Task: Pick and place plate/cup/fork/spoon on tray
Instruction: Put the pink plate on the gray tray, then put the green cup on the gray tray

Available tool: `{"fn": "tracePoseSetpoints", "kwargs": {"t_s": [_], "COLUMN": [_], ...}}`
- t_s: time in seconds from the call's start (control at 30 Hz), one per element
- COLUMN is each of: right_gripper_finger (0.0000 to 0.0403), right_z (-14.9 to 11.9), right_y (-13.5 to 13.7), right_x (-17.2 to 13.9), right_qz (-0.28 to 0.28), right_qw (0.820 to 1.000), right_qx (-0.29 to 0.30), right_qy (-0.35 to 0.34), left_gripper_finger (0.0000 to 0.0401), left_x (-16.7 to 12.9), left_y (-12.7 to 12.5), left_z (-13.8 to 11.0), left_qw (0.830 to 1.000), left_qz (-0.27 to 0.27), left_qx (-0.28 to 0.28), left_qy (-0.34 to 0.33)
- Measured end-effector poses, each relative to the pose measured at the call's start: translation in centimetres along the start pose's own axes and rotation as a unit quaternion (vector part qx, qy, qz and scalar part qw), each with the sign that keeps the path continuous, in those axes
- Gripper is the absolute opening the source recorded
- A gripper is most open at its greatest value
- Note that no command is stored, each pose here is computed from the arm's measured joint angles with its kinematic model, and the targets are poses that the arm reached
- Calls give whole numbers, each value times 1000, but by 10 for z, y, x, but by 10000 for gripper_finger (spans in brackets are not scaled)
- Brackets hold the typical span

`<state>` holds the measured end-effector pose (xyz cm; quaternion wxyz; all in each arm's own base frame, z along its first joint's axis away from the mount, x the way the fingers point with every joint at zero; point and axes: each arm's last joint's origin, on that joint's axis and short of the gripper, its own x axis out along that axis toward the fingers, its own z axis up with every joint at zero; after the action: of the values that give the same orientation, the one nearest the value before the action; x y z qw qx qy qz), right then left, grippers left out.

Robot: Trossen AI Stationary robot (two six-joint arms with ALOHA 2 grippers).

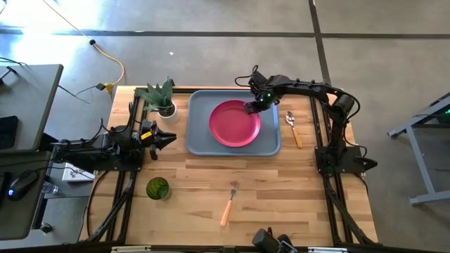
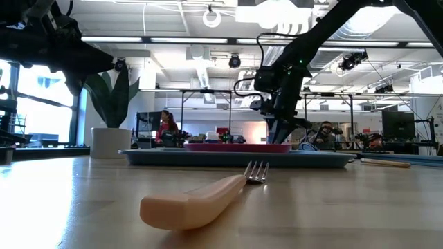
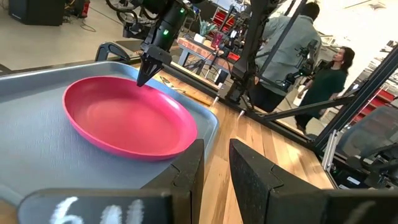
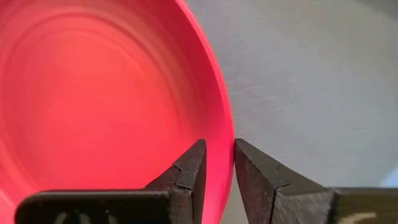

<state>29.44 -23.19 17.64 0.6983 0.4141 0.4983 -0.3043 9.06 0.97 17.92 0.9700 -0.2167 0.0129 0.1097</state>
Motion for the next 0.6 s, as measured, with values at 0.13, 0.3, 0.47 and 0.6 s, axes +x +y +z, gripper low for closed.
{"fn": "tracePoseSetpoints", "kwargs": {"t_s": [0.13, 0.3, 0.47, 0.6], "right_gripper_finger": [74, 74, 74, 74], "right_z": [5, 13, 21, 24], "right_y": [3, 12, 21, 32], "right_x": [-12, -32, -54, -68], "right_qz": [-21, -36, -34, -34], "right_qw": [1000, 999, 999, 999], "right_qx": [-1, -11, -20, -33], "right_qy": [1, -6, -11, -24], "left_gripper_finger": [65, 65, 65, 65], "left_x": [0, 0, -6, -11], "left_y": [-1, -4, -11, -20], "left_z": [1, 5, 23, 43], "left_qw": [1000, 999, 999, 998], "left_qz": [-7, -31, -40, -38], "left_qx": [-1, -10, -7, 38], "left_qy": [-2, -19, -36, -41]}}
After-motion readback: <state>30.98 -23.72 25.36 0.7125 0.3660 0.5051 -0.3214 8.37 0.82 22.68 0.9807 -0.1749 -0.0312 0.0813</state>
